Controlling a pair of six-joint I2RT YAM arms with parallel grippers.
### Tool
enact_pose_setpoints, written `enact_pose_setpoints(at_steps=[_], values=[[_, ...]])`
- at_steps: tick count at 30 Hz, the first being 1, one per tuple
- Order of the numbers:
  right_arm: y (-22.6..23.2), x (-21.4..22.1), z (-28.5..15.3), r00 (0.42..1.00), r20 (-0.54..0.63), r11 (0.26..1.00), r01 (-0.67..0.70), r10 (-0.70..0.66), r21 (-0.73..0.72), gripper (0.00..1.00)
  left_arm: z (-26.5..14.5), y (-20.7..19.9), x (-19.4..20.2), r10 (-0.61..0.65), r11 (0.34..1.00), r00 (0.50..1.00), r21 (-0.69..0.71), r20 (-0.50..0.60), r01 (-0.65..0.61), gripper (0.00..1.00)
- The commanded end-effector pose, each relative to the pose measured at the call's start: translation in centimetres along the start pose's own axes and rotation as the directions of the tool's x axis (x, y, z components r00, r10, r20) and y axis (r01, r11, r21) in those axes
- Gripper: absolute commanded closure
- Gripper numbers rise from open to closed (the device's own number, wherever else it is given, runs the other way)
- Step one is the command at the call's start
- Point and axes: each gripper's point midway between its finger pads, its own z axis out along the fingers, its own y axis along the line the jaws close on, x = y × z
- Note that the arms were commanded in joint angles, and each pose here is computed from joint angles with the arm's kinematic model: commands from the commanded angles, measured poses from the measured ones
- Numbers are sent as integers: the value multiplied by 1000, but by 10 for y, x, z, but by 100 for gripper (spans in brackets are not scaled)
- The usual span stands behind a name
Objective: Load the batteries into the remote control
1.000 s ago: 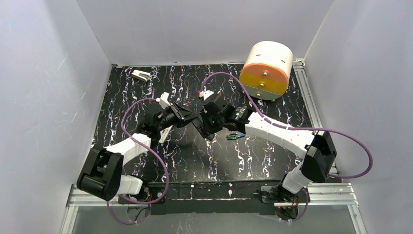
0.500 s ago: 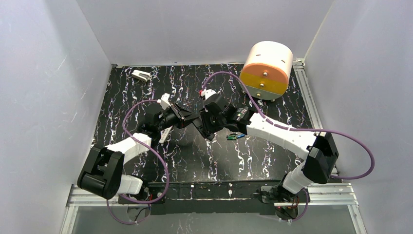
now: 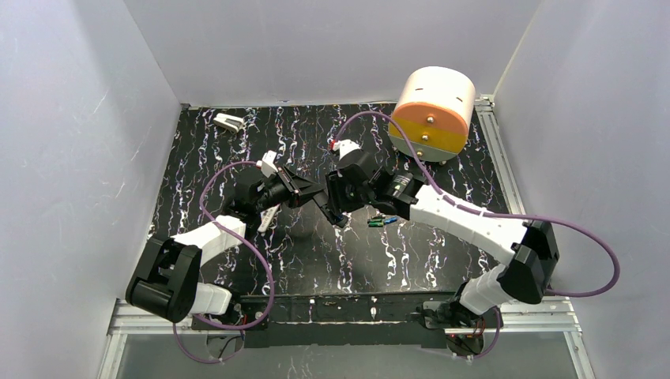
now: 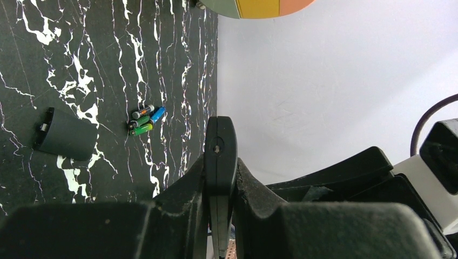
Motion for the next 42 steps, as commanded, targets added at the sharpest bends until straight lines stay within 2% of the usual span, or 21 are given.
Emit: enact_pose_setpoints(at_steps=[1, 7, 11, 14, 17, 19, 25, 27, 32, 42], values=[[6, -25, -19, 989, 124, 996, -76, 80, -37, 50, -1, -12, -4, 22, 999, 1000, 36, -5, -22, 100], [4, -25, -22, 975, 166, 988, -143, 150, -52, 46, -1, -17, -6, 22, 999, 1000, 45, 3, -22, 100], [-2, -19, -23, 952, 204, 973, -219, 229, -69, 36, -2, -24, -7, 16, 998, 1000, 60, 3, -16, 100], [-9, -18, -26, 893, 267, 932, -347, 362, -105, 26, -3, -29, -9, 2, 998, 1000, 68, 7, -3, 100], [-9, -24, -33, 808, 326, 871, -451, 491, -192, 23, -2, -35, -10, -5, 997, 1000, 79, 4, 4, 100], [-8, -30, -36, 779, 350, 854, -467, 520, -228, 22, -2, -38, -10, -5, 996, 1000, 86, -3, 5, 100], [-3, -29, -33, 782, 333, 849, -464, 527, -253, 22, -2, -42, -8, -8, 995, 1000, 95, -16, 10, 100], [1, -33, -34, 763, 344, 834, -465, 548, -296, 23, -3, -44, -9, -8, 995, 1000, 98, -14, 9, 100], [0, -32, -31, 749, 341, 821, -486, 568, -299, 26, -4, -47, -9, -10, 994, 1000, 104, -17, 11, 100], [-2, -19, -21, 758, 304, 814, -510, 578, -277, 40, -4, -53, -10, -14, 993, 1000, 116, -16, 15, 100]])
